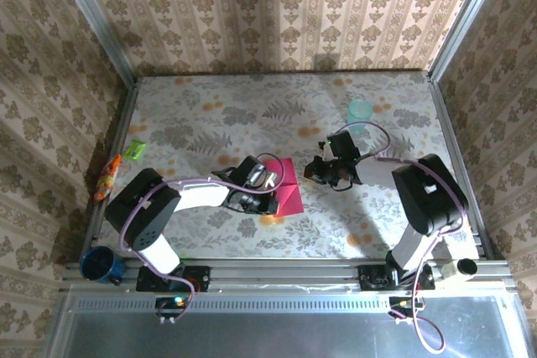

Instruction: Fold a paper plane with a square sheet of paper (fold left side to right side)

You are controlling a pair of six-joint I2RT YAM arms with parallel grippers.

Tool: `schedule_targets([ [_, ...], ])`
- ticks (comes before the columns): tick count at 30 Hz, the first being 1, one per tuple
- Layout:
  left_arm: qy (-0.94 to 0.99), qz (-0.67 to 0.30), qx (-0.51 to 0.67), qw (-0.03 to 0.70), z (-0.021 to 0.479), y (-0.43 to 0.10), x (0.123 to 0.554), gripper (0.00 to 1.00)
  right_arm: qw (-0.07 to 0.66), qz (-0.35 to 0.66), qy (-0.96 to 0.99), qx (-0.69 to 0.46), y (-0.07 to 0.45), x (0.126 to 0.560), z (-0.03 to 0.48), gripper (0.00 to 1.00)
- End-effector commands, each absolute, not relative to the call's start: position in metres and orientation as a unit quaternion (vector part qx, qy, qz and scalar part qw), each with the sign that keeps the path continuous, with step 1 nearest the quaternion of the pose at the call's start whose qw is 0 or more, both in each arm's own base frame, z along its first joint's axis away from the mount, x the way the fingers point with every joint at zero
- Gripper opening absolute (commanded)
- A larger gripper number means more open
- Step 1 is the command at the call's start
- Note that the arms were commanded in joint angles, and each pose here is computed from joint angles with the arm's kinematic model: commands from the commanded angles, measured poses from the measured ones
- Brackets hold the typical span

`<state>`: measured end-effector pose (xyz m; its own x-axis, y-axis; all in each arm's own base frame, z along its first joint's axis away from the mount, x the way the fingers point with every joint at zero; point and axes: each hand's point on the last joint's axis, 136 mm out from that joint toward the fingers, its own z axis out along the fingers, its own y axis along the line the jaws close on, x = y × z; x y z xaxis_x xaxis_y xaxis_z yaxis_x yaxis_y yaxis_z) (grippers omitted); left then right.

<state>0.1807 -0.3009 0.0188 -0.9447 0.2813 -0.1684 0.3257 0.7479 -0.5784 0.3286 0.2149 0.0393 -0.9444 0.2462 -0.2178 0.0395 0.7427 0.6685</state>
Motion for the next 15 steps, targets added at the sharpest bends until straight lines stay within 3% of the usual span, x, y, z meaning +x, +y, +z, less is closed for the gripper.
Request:
schedule_targets([
  [1, 0.950, -0.269, 0.160, 0.010, 0.003, -0.282, 0.176, 0.00, 0.152, 0.362, 0.918, 0.063, 0.224, 0.317, 0.051, 0.00],
  [8, 0.949, -0.268, 0.165, 0.011, 0.005, -0.284, 0.180, 0.00, 0.125, 0.388, 0.912, 0.047, 0.265, 0.301, 0.041, 0.00],
  [15, 0.946, -0.277, 0.165, 0.019, 0.013, -0.287, 0.186, 0.00, 0.101, 0.346, 0.931, 0.054, 0.256, 0.294, 0.008, 0.00],
])
